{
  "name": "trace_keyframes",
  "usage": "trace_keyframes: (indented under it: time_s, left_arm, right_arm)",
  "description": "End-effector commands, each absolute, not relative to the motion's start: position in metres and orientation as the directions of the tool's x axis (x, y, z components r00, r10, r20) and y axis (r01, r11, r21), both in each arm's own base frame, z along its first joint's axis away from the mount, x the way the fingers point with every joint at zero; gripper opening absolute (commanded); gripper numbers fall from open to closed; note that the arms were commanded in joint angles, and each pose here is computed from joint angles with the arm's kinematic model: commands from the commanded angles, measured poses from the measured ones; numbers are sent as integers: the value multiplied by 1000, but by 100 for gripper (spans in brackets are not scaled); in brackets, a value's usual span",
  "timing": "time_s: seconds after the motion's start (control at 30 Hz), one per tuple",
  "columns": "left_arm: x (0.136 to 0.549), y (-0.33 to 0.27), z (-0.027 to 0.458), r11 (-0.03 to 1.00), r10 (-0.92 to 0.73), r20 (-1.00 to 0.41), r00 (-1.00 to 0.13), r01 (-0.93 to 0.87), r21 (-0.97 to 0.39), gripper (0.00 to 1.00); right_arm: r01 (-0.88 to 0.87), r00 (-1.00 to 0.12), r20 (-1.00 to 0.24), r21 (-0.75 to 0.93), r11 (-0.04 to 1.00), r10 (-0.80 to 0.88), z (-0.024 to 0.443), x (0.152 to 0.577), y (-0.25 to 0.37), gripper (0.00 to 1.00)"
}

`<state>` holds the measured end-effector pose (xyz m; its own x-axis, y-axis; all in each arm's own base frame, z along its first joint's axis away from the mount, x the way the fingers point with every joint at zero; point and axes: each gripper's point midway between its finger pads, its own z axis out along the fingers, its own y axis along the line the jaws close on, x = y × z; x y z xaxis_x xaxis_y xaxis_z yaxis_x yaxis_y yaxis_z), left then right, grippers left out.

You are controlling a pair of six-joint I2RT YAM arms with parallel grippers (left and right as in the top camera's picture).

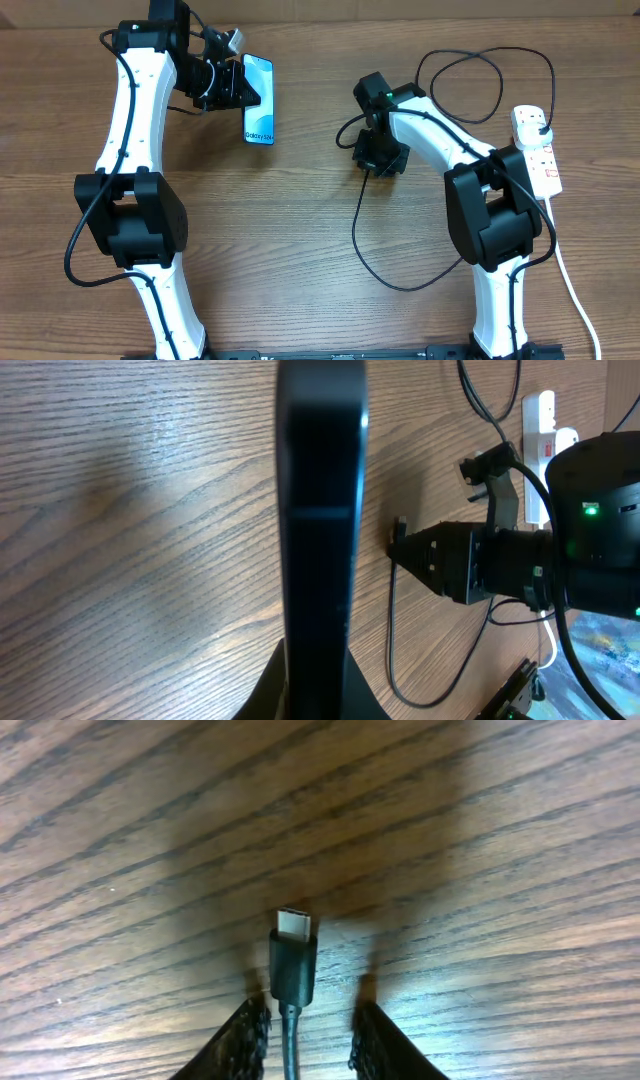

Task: Plug charger to phone and switch on socket
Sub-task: 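Lower the right gripper and grasp the black USB-C cable plug, then lift the cable plug with the right gripper toward the phone's bottom port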

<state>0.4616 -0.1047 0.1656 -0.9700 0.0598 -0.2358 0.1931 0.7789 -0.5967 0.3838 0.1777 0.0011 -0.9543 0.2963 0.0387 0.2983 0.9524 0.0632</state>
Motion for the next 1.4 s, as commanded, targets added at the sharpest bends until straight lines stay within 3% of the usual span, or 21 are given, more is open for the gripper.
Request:
trace_keyframes:
  time_s: [0.0, 0.43, 1.37]
  left_arm:
    - [462, -110, 190, 765, 63, -294, -954, 235, -599, 4]
    - [463, -110, 190, 765, 63, -298, -953, 238, -598, 4]
    - [465, -111, 190, 764, 64, -306, -950, 244, -597, 4]
  right_arm:
    - [307, -951, 55, 30, 951, 305, -14, 375, 178, 29]
    - [308, -949, 83, 39, 951, 304, -13, 370, 180, 26]
    - [282, -959, 52, 79, 956, 278, -13, 380, 186, 4]
